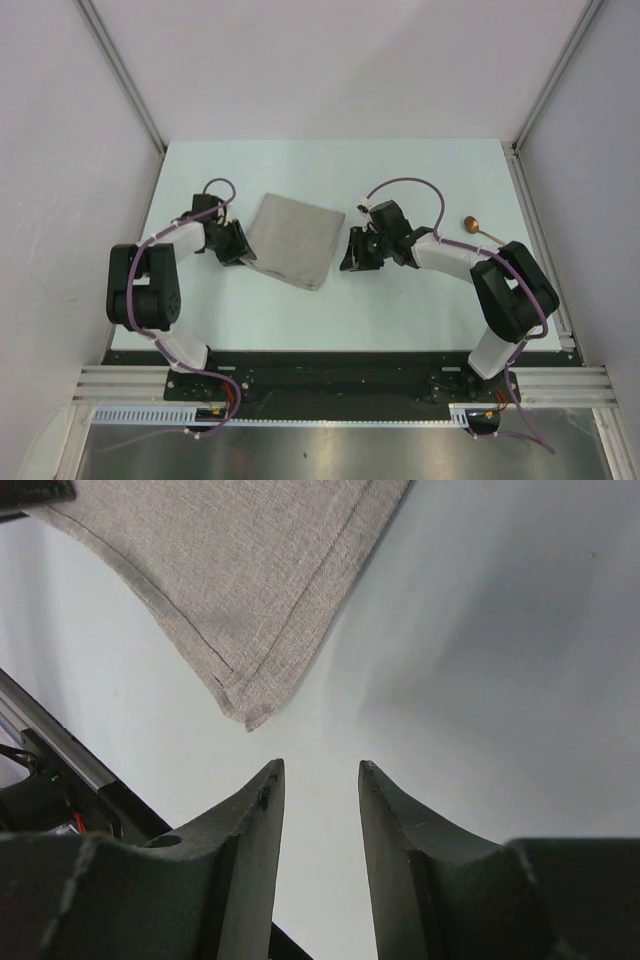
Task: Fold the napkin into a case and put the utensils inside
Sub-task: Rotate the square-folded napkin at the center of the board, then smooth out the square-folded napkin at the center of the board.
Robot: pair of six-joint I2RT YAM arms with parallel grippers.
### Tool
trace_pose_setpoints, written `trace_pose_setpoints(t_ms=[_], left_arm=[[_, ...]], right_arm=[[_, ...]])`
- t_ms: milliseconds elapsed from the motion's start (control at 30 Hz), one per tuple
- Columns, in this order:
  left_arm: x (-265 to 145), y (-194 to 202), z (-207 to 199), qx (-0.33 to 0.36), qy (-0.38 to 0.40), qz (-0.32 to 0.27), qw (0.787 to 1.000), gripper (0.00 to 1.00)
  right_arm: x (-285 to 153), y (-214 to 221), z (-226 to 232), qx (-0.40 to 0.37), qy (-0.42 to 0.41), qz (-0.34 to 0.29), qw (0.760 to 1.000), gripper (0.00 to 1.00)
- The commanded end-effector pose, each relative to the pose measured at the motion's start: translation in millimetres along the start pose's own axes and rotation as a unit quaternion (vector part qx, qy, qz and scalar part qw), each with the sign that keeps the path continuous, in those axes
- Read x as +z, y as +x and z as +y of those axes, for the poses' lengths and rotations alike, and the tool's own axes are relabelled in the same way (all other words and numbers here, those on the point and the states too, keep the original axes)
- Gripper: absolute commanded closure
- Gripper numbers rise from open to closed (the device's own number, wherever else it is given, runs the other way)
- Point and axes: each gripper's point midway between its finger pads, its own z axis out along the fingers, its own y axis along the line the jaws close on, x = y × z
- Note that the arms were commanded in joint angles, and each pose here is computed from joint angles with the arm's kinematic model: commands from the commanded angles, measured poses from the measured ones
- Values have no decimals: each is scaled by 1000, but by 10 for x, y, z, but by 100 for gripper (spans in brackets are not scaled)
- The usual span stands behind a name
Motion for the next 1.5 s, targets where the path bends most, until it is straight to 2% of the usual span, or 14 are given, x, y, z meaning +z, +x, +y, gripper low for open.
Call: trace_pose_setpoints(t_ms=[0, 167, 233, 267, 300, 333, 400, 500, 700, 867, 1100, 1267, 1367, 1467], left_arm=[[-67, 467, -367, -71, 118, 36, 990, 60], [-194, 873, -568, -79, 155, 31, 984, 65], [-250, 1029, -688, -65, 157, 36, 985, 60], [-311, 1045, -654, -63, 143, 19, 988, 56], [-366, 1050, -677, -60, 146, 10, 987, 40], [-405, 1057, -665, -59, 144, 5, 988, 31], [-523, 1037, -574, -45, 112, -6, 993, 21], [-679, 987, -418, -35, 54, -20, 998, 15], [-745, 923, -256, -27, 4, -21, 999, 18], [-750, 800, -330, -21, 24, -37, 999, 28], [-707, 764, -441, 7, 49, -18, 999, 31], [-631, 760, -521, 9, 72, -1, 997, 51], [-612, 736, -581, 8, 87, -1, 996, 57], [-609, 712, -570, 9, 80, -1, 997, 57]], right_arm=[[-78, -35, 89, 0, -15, -18, 1000, 59], [-76, 71, -16, 19, -12, -9, 1000, 58], [-77, 81, -40, 23, -11, -9, 1000, 58], [-71, 93, -55, 24, -10, -7, 1000, 58], [-76, 98, -52, 25, -10, -6, 1000, 58], [-69, 104, -58, 26, -9, -5, 1000, 58], [-74, 81, -58, 28, -8, -7, 1000, 57], [-65, -12, -27, 25, -6, -11, 1000, 53], [8, -111, -21, 18, 4, 1, 1000, 52], [141, -164, 78, 3, 8, 12, 1000, 63], [260, -109, -40, -2, 22, 32, 999, 73], [302, -36, -84, 2, 25, 43, 999, 77], [330, -3, -93, 1, 26, 47, 999, 77], [353, 24, -99, -1, 25, 52, 998, 78]])
